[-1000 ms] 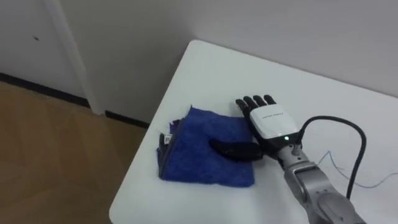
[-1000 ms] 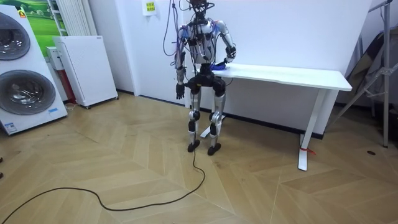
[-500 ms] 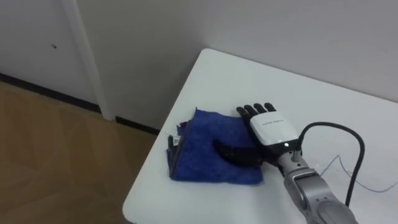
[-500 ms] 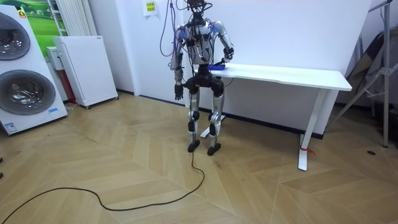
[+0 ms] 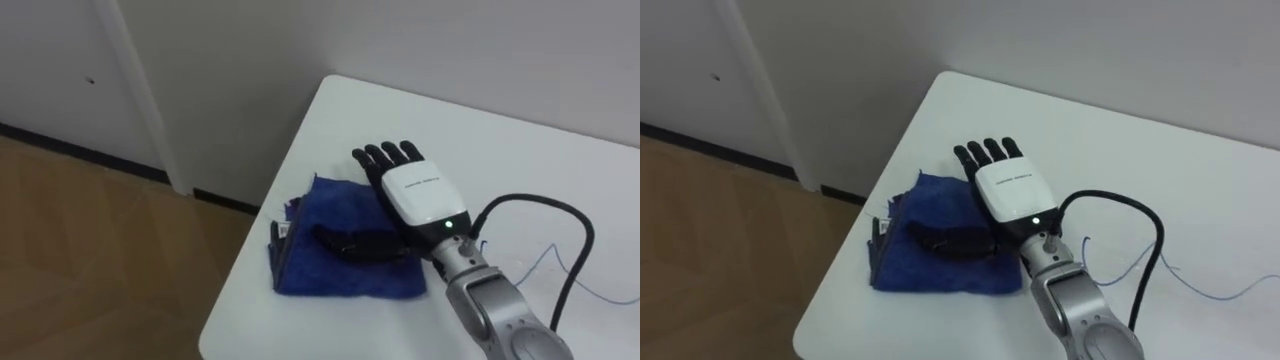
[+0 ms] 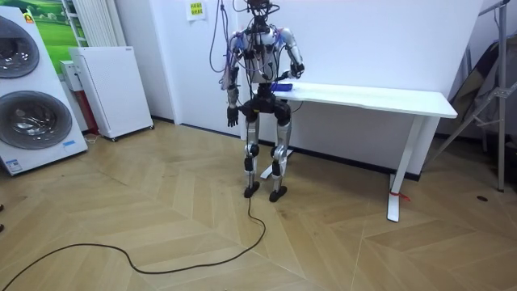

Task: Wipe table

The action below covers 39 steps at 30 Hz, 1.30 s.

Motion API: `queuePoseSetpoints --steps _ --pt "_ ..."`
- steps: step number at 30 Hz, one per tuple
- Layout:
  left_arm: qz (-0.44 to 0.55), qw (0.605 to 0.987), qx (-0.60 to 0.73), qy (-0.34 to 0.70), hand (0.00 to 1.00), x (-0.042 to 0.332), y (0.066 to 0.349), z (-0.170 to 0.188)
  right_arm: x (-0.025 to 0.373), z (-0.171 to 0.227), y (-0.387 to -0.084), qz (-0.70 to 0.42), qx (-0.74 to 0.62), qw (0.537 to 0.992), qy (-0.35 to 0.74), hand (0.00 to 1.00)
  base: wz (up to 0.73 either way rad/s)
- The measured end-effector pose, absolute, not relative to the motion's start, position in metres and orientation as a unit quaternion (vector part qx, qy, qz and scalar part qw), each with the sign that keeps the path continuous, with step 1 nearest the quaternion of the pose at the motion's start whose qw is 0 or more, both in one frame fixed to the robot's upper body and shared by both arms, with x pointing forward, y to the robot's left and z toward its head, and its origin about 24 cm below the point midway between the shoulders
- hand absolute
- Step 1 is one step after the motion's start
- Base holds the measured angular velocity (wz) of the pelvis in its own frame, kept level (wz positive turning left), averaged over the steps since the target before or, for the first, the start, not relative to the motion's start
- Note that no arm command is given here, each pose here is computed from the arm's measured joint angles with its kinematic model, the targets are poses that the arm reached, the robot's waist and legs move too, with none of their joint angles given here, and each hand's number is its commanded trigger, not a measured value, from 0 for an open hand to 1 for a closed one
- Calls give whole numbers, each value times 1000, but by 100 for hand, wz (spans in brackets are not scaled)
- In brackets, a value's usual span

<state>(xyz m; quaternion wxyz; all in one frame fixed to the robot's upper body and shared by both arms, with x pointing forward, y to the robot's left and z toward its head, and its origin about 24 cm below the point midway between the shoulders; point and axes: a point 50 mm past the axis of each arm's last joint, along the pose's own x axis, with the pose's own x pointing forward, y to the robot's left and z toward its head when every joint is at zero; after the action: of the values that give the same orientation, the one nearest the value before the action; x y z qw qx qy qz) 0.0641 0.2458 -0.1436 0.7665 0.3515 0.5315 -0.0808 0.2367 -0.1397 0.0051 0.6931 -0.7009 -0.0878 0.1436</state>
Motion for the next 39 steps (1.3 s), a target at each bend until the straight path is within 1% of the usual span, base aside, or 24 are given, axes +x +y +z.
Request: queuePoseSetpoints --steps 9,13,18,26,32,33,39 --pt "-75 768 354 529 0 64 245 -144 236 8 -138 143 -700 693 -99 0 -4" --pt "-74 769 354 528 0 65 245 -144 228 11 -135 141 -692 700 -107 0 0" --pt "-70 768 354 529 0 63 243 -145 218 3 -134 155 -687 704 -93 0 0" --pt "-62 759 360 539 0 54 245 -147 191 -29 -144 190 -683 705 -21 0 0" --pt "-63 762 362 534 0 58 244 -146 190 -33 -145 190 -683 705 -17 0 0" --pt "-63 762 362 533 0 58 244 -146 190 -33 -145 189 -683 705 -18 100 0" --pt "-63 762 363 533 0 58 244 -146 189 -35 -145 178 -679 711 -25 100 0"
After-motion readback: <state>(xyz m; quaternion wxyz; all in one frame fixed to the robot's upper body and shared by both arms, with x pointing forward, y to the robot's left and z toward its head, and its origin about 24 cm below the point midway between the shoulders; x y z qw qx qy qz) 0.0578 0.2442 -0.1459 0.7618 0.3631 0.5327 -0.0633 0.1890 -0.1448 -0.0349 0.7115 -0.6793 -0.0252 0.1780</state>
